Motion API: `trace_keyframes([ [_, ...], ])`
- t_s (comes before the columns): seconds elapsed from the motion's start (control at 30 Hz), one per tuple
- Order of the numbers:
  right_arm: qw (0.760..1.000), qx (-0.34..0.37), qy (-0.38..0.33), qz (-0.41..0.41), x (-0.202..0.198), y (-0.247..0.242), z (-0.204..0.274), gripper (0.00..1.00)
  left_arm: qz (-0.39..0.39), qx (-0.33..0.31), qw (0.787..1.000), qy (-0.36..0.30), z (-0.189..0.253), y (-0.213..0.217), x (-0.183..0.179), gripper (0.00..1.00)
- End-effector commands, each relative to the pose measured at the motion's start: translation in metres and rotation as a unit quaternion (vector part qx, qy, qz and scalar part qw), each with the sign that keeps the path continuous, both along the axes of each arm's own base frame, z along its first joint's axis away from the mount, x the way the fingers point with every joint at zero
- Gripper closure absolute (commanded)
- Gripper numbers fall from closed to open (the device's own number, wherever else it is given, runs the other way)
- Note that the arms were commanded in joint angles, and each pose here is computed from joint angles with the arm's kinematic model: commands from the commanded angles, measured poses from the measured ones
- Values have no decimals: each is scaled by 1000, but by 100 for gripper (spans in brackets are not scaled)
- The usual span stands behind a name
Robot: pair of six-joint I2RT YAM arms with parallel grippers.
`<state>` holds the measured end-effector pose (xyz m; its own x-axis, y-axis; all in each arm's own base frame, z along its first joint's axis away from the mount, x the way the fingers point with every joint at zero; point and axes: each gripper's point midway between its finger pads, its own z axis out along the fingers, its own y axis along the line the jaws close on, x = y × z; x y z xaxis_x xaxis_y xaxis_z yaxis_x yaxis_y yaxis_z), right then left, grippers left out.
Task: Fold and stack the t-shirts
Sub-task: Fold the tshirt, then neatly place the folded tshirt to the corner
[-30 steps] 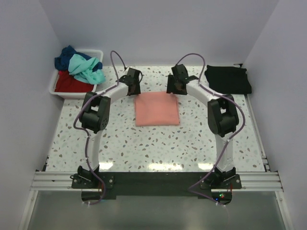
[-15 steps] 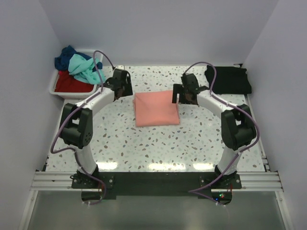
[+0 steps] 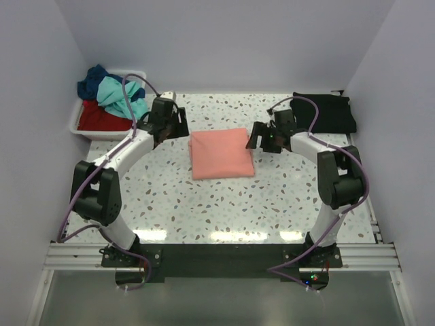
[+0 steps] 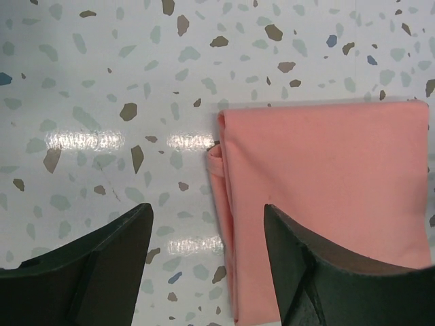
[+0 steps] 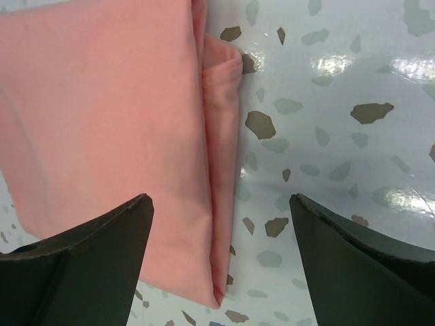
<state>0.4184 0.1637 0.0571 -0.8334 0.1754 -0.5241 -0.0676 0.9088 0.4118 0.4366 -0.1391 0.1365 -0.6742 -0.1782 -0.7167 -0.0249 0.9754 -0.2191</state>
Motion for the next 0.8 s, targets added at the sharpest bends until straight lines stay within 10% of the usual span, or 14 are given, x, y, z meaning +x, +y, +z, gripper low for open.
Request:
trace_keyframes([
  [0.0, 997, 67, 8, 46, 1, 24, -1, 15, -6, -23, 999, -30, 28, 0, -1, 28],
  [0.77, 974, 159, 101, 127, -32, 50, -54, 28, 6, -22, 999, -45, 43, 11, 3, 28],
])
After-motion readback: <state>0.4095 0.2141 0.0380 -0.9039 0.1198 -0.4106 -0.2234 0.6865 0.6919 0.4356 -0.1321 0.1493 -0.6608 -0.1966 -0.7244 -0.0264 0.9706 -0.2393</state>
